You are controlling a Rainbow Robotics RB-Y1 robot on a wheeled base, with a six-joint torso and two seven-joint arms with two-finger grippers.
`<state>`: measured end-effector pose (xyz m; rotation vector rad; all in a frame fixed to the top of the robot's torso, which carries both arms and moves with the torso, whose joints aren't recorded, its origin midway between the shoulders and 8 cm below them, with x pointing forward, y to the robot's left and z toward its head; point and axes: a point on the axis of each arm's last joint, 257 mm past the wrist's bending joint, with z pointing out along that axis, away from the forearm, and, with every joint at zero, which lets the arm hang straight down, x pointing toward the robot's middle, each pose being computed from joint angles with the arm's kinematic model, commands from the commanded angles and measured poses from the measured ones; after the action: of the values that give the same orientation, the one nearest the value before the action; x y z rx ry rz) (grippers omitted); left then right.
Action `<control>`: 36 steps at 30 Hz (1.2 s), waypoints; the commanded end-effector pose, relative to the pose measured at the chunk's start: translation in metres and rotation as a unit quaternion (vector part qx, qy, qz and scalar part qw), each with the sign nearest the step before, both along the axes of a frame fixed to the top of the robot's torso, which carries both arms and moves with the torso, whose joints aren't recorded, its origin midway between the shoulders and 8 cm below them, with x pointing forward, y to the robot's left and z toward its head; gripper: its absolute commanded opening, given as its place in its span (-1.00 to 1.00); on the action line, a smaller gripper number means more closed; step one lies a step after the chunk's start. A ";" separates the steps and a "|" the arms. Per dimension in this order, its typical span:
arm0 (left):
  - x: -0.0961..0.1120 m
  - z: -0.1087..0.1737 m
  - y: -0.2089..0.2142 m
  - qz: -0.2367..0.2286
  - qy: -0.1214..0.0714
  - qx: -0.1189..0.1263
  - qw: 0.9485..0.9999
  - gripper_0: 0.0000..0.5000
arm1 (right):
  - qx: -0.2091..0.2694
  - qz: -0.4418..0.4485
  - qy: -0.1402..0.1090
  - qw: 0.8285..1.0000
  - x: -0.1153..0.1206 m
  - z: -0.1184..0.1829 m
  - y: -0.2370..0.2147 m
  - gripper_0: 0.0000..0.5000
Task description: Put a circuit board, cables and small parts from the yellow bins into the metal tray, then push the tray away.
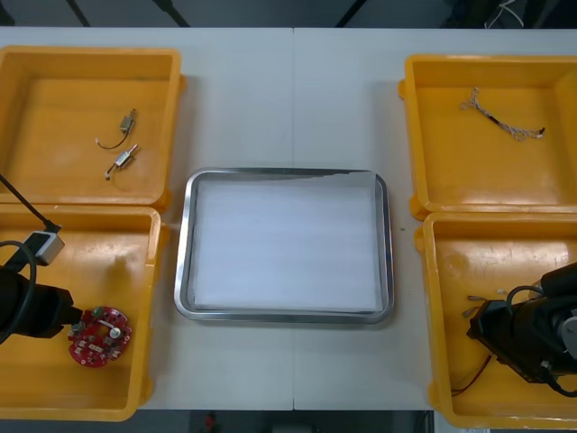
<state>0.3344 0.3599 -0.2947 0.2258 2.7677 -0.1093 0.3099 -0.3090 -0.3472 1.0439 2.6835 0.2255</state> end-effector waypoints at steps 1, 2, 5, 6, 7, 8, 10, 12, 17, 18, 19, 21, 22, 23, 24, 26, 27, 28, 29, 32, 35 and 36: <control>-0.010 -0.015 -0.005 -0.022 0.007 0.002 1.000 1.00 | 0.005 -0.013 0.011 1.000 -0.011 -0.013 0.006 1.00; -0.009 -0.015 -0.005 -0.022 0.007 0.002 1.000 1.00 | 0.004 -0.014 0.013 1.000 -0.013 -0.014 0.006 1.00; -0.010 -0.017 -0.006 -0.023 0.006 0.001 1.000 1.00 | 0.006 -0.014 0.012 1.000 -0.012 -0.014 0.008 1.00; -0.012 -0.019 -0.007 -0.024 0.007 -0.001 1.000 1.00 | 0.006 -0.015 0.012 1.000 -0.012 -0.014 0.007 1.00; -0.012 -0.020 -0.008 -0.023 0.006 -0.003 1.000 1.00 | 0.007 -0.014 0.012 1.000 -0.012 -0.014 0.009 1.00; -0.012 -0.020 -0.009 -0.023 0.005 -0.004 1.000 1.00 | 0.006 -0.014 0.012 1.000 -0.012 -0.015 0.008 0.94; -0.011 -0.021 -0.009 -0.025 0.003 -0.004 1.000 1.00 | 0.007 -0.013 0.013 1.000 -0.013 -0.015 0.009 0.71; -0.010 -0.022 -0.008 -0.024 0.001 -0.004 1.000 1.00 | 0.007 -0.013 0.014 1.000 -0.013 -0.016 0.009 0.43; -0.011 -0.025 -0.006 -0.025 0.001 -0.001 1.000 1.00 | 0.006 -0.012 0.016 1.000 -0.014 -0.016 0.009 -0.96; -0.012 -0.028 -0.007 -0.024 0.001 -0.004 1.000 1.00 | 0.005 -0.013 0.017 1.000 -0.015 -0.017 0.009 -1.00; -0.012 -0.029 -0.007 -0.023 0.001 -0.004 1.000 1.00 | 0.005 -0.012 0.016 1.000 -0.014 -0.016 0.009 -1.00; -0.011 -0.032 -0.007 -0.023 -0.001 -0.007 1.000 1.00 | 0.002 -0.010 0.014 1.000 -0.013 -0.016 0.008 -1.00; -0.010 -0.033 -0.007 -0.023 -0.003 -0.007 1.000 1.00 | 0.001 -0.010 0.014 1.000 -0.013 -0.016 0.007 -1.00; -0.009 -0.032 -0.008 -0.025 -0.004 -0.007 1.000 1.00 | -0.001 -0.009 0.013 1.000 -0.013 -0.016 0.007 -1.00; -0.009 -0.032 -0.007 -0.026 -0.004 -0.006 1.000 1.00 | -0.001 -0.009 0.012 1.000 -0.012 -0.015 0.006 -1.00; -0.009 -0.032 -0.007 -0.028 -0.005 -0.004 1.000 1.00 | -0.005 -0.006 0.007 1.000 -0.008 -0.013 0.006 -1.00; -0.008 -0.032 -0.006 -0.029 -0.006 -0.003 1.000 1.00 | -0.008 -0.005 0.005 1.000 -0.007 -0.011 0.005 -1.00; -0.008 -0.032 -0.006 -0.029 -0.007 -0.002 1.000 1.00 | -0.008 -0.004 0.002 1.000 -0.005 -0.009 0.005 -1.00; -0.007 -0.031 -0.006 -0.030 -0.008 -0.002 1.000 1.00 | -0.011 -0.002 0.001 1.000 -0.003 -0.005 0.005 -1.00; -0.007 -0.032 -0.007 -0.032 -0.009 -0.001 0.999 1.00 | -0.023 0.007 -0.003 1.000 0.001 0.012 0.003 -1.00; -0.006 -0.033 -0.009 -0.033 -0.010 -0.002 0.999 0.97 | -0.038 0.016 -0.007 0.999 0.002 0.032 0.001 -1.00; -0.007 -0.033 -0.008 -0.033 -0.010 -0.001 0.999 0.96 | -0.042 0.021 -0.012 0.999 0.003 0.040 0.002 -1.00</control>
<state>0.3308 0.3581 -0.3206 0.2334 2.7516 -0.1235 0.2964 -0.3160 -0.3397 1.0118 2.7270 0.0919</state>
